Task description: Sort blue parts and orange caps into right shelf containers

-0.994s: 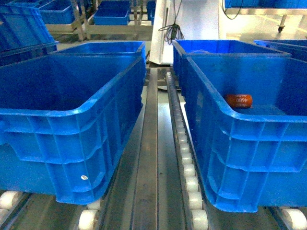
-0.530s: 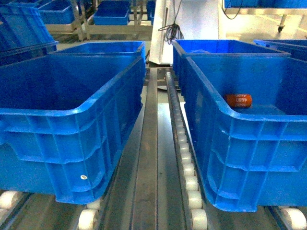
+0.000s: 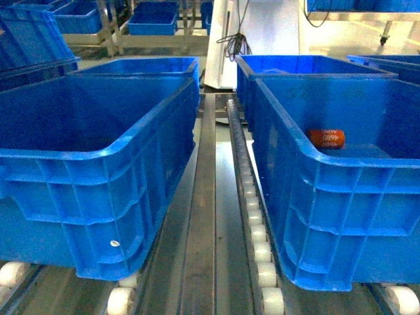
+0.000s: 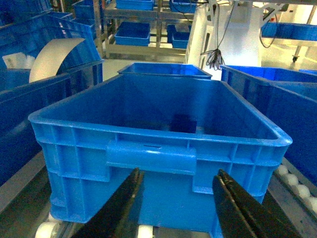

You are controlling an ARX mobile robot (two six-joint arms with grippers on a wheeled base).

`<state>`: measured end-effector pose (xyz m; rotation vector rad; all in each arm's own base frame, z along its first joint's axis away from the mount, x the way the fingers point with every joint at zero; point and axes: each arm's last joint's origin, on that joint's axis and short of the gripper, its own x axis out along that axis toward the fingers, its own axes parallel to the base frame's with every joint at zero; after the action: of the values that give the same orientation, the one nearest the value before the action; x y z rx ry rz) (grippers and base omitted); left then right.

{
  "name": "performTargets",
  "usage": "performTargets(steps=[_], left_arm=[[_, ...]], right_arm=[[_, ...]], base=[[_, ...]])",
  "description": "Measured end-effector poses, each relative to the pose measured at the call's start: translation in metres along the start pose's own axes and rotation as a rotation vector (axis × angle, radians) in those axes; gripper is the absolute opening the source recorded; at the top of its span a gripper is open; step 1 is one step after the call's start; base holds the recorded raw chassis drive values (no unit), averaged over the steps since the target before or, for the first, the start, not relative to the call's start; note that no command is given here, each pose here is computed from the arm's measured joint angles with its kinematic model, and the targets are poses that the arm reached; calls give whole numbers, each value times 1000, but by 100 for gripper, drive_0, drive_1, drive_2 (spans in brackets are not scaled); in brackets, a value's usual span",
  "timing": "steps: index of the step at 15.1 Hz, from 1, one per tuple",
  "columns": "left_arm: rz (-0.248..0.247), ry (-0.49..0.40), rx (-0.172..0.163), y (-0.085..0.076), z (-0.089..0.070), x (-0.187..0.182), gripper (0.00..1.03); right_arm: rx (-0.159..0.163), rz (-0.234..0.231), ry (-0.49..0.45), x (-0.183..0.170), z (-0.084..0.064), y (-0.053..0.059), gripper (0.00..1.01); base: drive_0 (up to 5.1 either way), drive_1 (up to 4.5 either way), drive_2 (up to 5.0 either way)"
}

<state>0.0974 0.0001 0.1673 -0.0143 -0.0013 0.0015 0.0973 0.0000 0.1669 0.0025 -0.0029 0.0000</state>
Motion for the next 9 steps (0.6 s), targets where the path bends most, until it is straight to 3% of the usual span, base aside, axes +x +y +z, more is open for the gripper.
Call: performTargets(steps=[4,5,9], left_arm=[[0,0,0,0,0,0,93],[0,0,1,0,0,0,100],[0,0,1,0,0,0,98]], right_arm=[[0,0,0,0,0,0,95],[0,0,0,0,0,0,99],[0,0,0,0,0,0,98]], base=[[0,0,0],[0,0,0],[0,0,0]])
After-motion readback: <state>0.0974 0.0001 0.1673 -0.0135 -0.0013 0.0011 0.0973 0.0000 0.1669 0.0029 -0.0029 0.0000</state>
